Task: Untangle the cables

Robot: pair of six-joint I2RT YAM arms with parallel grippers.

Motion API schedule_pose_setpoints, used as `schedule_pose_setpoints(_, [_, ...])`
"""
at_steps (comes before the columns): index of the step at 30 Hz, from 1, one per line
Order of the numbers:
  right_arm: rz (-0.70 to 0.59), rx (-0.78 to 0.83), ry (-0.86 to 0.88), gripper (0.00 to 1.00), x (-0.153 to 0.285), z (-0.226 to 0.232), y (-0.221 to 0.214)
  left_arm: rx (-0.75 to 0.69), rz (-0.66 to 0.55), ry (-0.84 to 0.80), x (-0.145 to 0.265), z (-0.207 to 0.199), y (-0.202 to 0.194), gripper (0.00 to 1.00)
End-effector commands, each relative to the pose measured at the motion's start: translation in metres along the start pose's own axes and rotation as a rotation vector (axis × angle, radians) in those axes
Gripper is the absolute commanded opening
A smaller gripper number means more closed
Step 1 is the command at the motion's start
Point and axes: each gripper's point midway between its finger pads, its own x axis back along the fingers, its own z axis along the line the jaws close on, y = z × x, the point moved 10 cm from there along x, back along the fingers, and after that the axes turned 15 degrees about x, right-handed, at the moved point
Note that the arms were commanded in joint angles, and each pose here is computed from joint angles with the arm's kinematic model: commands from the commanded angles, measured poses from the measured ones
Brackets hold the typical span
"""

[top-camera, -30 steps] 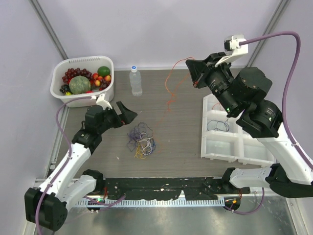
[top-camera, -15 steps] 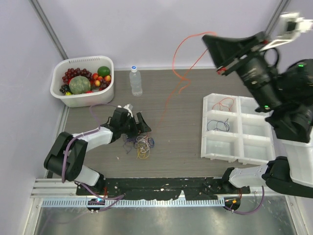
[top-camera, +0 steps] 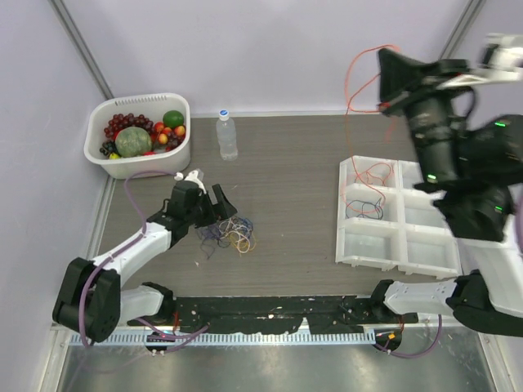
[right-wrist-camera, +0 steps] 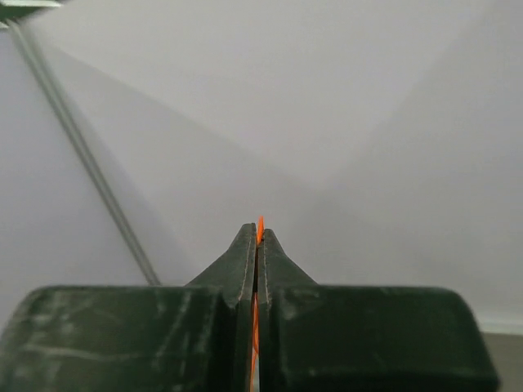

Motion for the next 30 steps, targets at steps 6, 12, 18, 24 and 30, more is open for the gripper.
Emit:
schedule_pose_setpoints(6, [0.220,0.228,-0.289,0.01,-0.078,-0.065,-0.113,-0.081,0.047,-0.231,0.042,-0.035,0.005,0.93])
schedule_pose_setpoints(12, [0.242,0.211,-0.337,0.01,-0.087,-0.093,-0.121,-0.112,0.048,-0.327,0.068,-0.046,0.002,0.97])
schedule_pose_setpoints(18, [0.187,0.250,-0.372,0.01,-0.099,-0.101,-0.093,-0.151,0.065,-0.369,0.082,-0.053,0.003,1.00])
schedule_pose_setpoints(24, [0.144,0.297,-0.396,0.01,-0.117,-0.109,-0.073,-0.161,0.085,-0.392,0.083,-0.060,0.004,1.00])
schedule_pose_setpoints(30, [0.110,0.312,-0.417,0.01,-0.125,-0.118,-0.067,-0.176,0.109,-0.397,0.082,-0.066,0.003,1.00])
